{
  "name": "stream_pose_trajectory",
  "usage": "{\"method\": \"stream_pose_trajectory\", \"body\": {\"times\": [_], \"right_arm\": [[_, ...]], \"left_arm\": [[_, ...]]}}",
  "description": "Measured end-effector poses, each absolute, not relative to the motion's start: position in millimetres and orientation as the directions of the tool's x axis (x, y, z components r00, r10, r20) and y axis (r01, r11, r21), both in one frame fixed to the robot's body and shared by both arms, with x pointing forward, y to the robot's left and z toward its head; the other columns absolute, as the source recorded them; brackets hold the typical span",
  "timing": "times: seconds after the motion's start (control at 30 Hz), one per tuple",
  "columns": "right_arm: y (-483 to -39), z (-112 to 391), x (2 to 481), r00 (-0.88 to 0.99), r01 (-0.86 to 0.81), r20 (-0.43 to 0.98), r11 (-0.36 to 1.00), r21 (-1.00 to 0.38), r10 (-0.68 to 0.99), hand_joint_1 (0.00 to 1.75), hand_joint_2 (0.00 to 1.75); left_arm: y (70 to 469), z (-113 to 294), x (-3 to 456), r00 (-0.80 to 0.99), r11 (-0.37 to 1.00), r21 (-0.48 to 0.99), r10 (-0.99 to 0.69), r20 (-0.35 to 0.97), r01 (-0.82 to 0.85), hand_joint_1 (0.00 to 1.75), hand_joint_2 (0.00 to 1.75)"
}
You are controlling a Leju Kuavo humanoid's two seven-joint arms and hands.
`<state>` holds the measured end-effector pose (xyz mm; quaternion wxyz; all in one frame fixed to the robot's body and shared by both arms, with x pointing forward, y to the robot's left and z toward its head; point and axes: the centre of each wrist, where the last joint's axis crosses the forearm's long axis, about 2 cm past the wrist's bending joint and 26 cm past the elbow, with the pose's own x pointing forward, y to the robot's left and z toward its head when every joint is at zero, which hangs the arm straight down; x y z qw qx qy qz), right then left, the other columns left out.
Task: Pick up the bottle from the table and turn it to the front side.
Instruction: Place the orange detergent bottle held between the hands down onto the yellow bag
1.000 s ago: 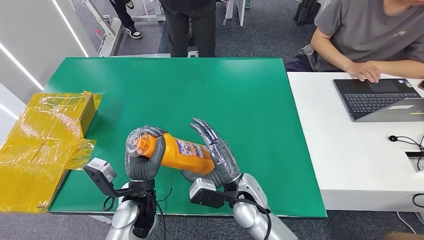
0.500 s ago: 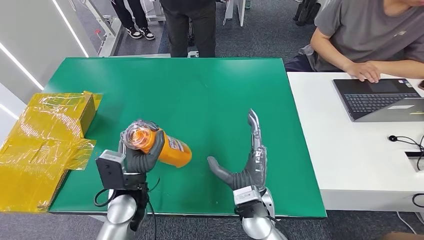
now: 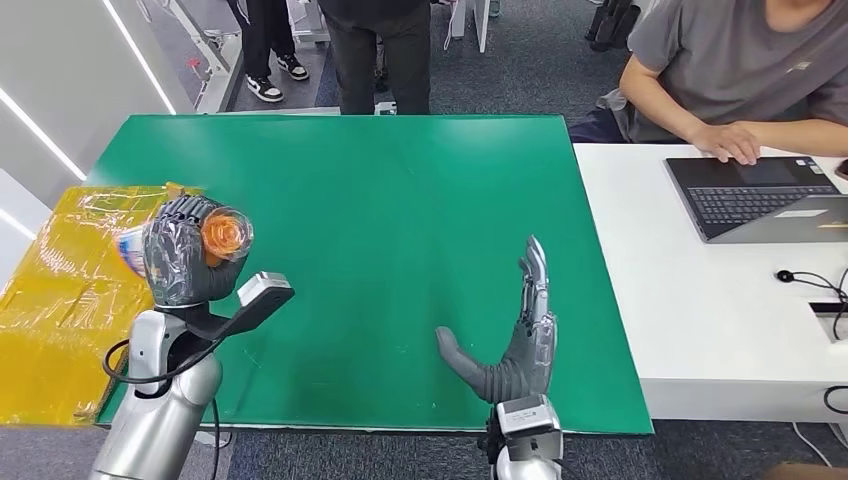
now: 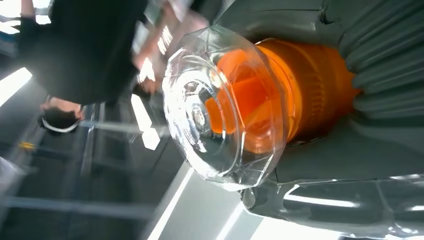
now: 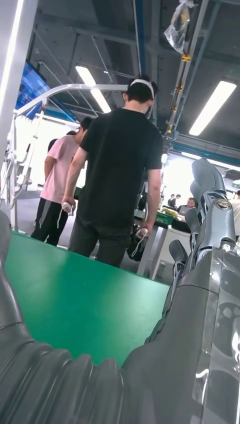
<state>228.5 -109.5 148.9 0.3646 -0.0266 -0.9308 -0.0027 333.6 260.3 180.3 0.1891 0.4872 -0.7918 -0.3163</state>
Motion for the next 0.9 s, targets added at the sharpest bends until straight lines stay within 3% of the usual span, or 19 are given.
{"method": "stream_pose_trajectory", "body": {"times": [0.07,0.17,0.43,0.63,0.73,0.9], "right_arm": [[-110,150,228,-0.733,0.050,0.679,0.999,-0.006,0.041,0.00,1.75],[-110,151,227,-0.734,0.042,0.679,0.999,0.001,0.030,0.00,1.75],[-109,154,229,-0.740,0.012,0.672,1.000,0.000,0.009,0.00,1.75],[-109,156,231,-0.745,0.012,0.667,1.000,0.001,0.008,0.00,1.75],[-107,158,232,-0.749,0.014,0.662,1.000,0.004,0.008,0.00,1.75],[-106,160,233,-0.754,0.023,0.657,1.000,0.008,0.012,0.00,1.75]], "left_arm": [[275,178,334,-0.359,0.124,0.712,-0.914,-0.188,-0.691,1.75,1.75],[296,176,340,-0.270,-0.047,0.731,-0.912,-0.310,-0.681,1.75,1.75],[315,169,375,-0.246,-0.241,0.794,-0.866,-0.435,-0.559,1.75,1.75],[321,152,388,-0.333,-0.366,0.812,-0.776,-0.536,-0.455,1.75,1.75],[328,145,403,-0.448,-0.454,0.836,-0.705,-0.549,-0.310,1.75,1.75],[335,150,429,-0.563,-0.566,0.823,-0.697,-0.445,0.049,1.75,1.75]]}}
